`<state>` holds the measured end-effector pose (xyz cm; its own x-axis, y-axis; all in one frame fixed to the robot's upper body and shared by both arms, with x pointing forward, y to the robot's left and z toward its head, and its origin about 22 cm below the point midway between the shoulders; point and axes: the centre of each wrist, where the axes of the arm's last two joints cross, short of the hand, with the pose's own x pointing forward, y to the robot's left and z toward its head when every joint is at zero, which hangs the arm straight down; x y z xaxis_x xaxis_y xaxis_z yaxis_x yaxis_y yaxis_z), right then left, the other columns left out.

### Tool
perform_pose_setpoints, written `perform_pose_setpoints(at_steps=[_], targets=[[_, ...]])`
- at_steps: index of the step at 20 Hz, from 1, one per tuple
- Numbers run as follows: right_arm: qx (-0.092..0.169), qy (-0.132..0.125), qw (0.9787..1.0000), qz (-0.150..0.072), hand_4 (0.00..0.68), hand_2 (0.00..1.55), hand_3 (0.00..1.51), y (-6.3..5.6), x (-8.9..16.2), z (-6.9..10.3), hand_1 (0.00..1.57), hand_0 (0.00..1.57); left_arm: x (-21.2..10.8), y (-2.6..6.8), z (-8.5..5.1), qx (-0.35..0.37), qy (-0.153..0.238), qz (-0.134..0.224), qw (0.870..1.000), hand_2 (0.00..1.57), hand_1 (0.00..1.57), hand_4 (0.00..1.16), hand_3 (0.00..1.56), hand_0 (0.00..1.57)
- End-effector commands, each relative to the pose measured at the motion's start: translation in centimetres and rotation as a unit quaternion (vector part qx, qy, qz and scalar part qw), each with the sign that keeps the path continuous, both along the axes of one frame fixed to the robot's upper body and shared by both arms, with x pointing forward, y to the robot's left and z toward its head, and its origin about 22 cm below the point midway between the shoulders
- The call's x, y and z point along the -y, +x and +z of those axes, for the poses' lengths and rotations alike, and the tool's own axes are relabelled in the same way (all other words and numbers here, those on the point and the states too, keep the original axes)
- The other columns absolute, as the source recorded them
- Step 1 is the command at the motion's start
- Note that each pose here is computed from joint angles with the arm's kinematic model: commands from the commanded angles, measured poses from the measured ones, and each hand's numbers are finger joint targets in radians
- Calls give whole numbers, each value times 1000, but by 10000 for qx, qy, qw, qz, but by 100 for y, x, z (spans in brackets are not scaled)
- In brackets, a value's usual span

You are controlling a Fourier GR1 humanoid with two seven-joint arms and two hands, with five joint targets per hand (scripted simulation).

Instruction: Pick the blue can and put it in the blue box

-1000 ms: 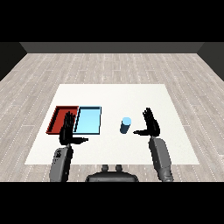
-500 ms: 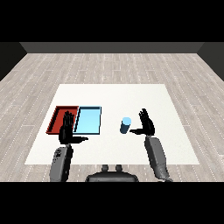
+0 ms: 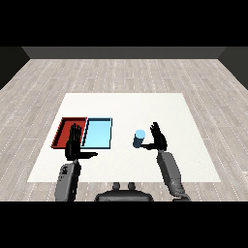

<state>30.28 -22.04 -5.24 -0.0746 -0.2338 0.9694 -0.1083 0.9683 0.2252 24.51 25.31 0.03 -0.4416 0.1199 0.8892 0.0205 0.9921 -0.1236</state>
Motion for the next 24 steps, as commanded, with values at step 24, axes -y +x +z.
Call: perform_pose_setpoints(at_steps=[24], targets=[[-116, 132, 9993, 343, 0, 0, 0, 345, -468, -152, 0, 0, 62, -183, 10, 32, 11, 97, 9999, 0, 0, 0, 0, 0]])
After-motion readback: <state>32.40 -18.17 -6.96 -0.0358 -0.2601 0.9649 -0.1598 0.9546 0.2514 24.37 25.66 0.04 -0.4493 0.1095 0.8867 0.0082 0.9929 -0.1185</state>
